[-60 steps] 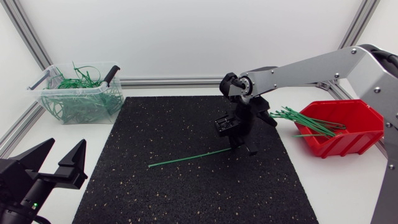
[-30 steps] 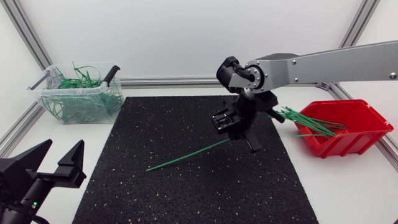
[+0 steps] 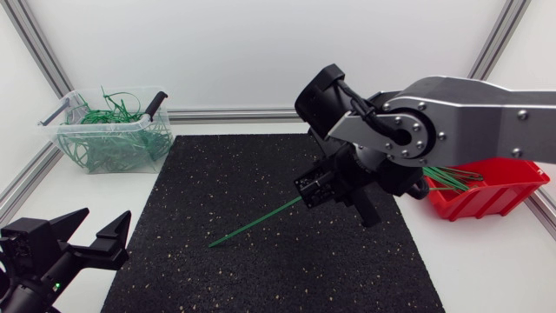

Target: Take a green cable tie from the red box, thread the tail through the head to close it, then place it in the transparent bin on the left.

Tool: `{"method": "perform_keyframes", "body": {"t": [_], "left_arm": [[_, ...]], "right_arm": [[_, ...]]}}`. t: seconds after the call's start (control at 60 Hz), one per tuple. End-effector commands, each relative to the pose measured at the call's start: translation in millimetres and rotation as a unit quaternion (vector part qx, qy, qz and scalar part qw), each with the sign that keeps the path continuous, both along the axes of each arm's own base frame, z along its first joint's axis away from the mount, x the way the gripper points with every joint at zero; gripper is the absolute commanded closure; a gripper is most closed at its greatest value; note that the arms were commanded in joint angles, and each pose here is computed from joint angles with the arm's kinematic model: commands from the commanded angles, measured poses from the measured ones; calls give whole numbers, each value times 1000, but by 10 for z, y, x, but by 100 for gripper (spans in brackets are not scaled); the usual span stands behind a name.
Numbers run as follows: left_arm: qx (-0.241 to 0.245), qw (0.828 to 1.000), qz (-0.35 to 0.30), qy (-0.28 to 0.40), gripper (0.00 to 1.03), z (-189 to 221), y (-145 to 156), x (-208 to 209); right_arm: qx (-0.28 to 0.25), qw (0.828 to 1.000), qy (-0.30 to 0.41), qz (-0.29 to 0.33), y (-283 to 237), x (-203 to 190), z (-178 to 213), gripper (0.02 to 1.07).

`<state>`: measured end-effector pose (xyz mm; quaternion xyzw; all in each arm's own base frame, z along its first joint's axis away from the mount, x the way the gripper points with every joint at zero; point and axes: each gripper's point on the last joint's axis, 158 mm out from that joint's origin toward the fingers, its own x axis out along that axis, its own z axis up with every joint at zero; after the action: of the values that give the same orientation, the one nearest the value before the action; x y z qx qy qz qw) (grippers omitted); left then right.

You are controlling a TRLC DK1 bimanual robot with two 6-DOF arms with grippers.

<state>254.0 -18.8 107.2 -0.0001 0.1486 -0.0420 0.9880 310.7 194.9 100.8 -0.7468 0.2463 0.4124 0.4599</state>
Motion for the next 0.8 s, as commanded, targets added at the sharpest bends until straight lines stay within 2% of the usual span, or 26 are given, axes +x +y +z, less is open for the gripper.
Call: {"method": "perform_keyframes", "body": {"t": [0.0,0.15,0.433,0.783], "left_arm": [[3,1000,-17,-1,4,133,-61,-5],[4,999,-39,-3,4,277,-154,-18],[-17,993,-107,48,4,301,-438,57],[-65,968,-219,102,4,449,-904,161]], "right_arm": [[-13,1000,-20,19,17,-107,55,101],[-27,996,-71,43,102,-147,284,101],[-30,986,-141,80,286,-184,622,101],[-27,976,-174,124,539,-288,784,101]]}}
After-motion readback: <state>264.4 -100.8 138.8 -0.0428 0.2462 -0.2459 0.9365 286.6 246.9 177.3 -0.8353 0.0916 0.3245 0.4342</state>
